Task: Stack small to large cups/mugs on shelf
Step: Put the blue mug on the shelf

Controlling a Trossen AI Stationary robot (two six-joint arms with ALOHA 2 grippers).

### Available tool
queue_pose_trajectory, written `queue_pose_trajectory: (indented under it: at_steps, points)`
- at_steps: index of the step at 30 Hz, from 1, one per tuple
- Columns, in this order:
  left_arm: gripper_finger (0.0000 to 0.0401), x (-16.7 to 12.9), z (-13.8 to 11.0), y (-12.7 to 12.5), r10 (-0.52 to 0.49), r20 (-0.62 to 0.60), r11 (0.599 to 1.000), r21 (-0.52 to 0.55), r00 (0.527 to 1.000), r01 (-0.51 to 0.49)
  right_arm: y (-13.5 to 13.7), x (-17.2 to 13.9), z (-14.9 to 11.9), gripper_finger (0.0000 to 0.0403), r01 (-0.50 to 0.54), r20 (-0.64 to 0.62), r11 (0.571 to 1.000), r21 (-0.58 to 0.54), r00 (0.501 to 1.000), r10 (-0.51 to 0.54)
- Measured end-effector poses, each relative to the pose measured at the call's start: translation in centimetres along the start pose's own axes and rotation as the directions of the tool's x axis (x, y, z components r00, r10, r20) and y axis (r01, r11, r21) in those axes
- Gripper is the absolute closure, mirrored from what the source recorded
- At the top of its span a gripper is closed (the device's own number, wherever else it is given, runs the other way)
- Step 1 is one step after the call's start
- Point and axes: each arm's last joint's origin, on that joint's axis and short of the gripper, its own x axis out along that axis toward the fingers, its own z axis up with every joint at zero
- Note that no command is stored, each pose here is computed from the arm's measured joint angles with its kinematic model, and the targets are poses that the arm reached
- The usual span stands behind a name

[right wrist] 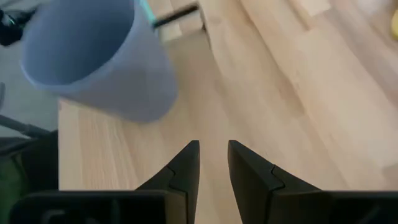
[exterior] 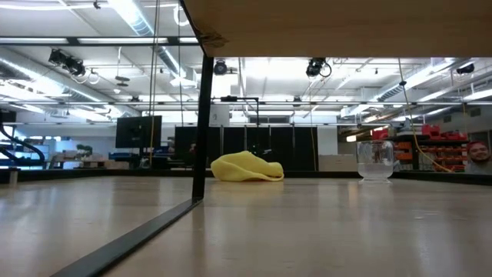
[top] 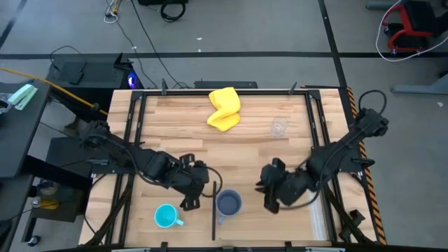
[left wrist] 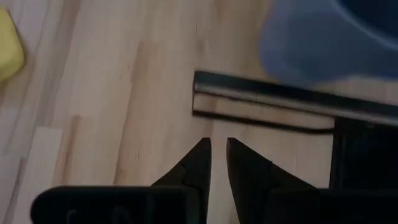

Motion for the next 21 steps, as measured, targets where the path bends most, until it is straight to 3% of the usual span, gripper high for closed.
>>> queue_pose_trajectory:
  at_steps: [8, 21]
  points:
    - [0.0350, 0.7, 1.9, 0.6, -0.073, 0.075, 0.997, 0.012, 0.995, 0.072, 1.6, 1.8, -1.8, 0.0312, 0.040, 0.006, 0.999, -0.021, 0.999, -0.040]
    - [0.0357, 2.2, 2.5, -0.1, -0.189, 0.047, 0.981, 0.048, 0.981, 0.187, 3.2, 1.9, -1.2, 0.0312, -0.091, 0.066, 0.992, -0.083, 0.993, 0.096]
